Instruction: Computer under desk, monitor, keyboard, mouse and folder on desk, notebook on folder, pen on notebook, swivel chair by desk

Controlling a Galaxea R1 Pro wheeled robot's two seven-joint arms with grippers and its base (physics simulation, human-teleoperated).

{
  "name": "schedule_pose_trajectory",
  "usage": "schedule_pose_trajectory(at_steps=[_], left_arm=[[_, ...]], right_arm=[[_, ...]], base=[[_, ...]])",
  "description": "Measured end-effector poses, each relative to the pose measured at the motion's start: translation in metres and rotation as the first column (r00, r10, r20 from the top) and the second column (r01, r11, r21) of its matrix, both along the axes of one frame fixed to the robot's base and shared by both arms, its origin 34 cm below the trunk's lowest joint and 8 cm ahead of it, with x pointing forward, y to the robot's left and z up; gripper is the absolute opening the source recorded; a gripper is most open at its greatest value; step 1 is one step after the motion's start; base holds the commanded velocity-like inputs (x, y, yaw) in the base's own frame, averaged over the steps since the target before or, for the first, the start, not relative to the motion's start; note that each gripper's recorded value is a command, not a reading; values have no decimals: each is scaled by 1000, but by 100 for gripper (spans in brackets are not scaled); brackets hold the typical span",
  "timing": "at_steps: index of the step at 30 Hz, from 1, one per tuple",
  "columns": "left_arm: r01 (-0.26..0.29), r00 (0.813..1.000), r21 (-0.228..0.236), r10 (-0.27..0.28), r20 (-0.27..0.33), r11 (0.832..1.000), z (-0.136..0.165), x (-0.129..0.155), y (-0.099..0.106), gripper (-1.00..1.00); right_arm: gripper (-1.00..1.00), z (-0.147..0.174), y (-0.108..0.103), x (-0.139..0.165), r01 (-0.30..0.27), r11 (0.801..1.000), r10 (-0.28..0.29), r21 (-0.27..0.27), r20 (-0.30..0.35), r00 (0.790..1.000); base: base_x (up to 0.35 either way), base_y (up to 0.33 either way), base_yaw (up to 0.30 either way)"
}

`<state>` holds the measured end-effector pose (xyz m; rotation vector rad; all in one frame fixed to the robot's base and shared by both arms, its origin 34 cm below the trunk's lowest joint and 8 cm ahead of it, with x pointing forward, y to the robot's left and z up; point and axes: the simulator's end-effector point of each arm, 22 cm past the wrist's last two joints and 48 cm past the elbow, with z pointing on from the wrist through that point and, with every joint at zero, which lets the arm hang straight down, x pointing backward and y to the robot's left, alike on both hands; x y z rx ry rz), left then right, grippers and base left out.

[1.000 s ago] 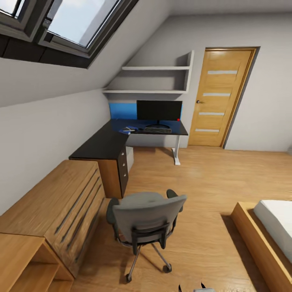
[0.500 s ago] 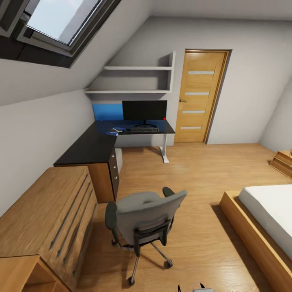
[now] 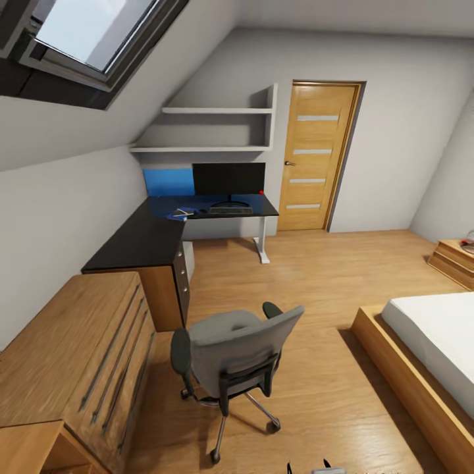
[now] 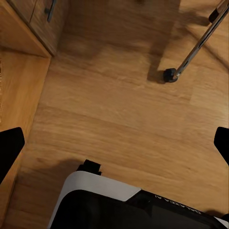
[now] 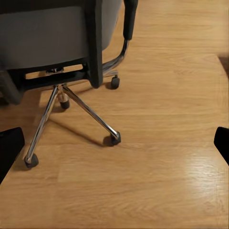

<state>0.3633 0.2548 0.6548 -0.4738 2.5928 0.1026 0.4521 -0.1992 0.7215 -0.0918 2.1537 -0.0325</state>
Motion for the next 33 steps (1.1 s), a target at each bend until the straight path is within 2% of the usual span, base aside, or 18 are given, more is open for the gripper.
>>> schedule_pose_trajectory(at_steps=[9,23,33], left_arm=[[0,1000,0,0,1,1000,0,0,0,100],[22,1000,-3,-22,11,1000,1,3,-5,100],[34,999,-32,-34,8,999,-4,6,-30,100]], right_arm=[[100,0,0,0,-4,1000,4,-2,0,1000],[100,0,-1,-1,-5,1000,5,-4,0,1000],[100,-6,0,3,-7,1000,7,-3,1,1000]], base=[[-102,172,-3],[-11,18,0],[0,0,0]])
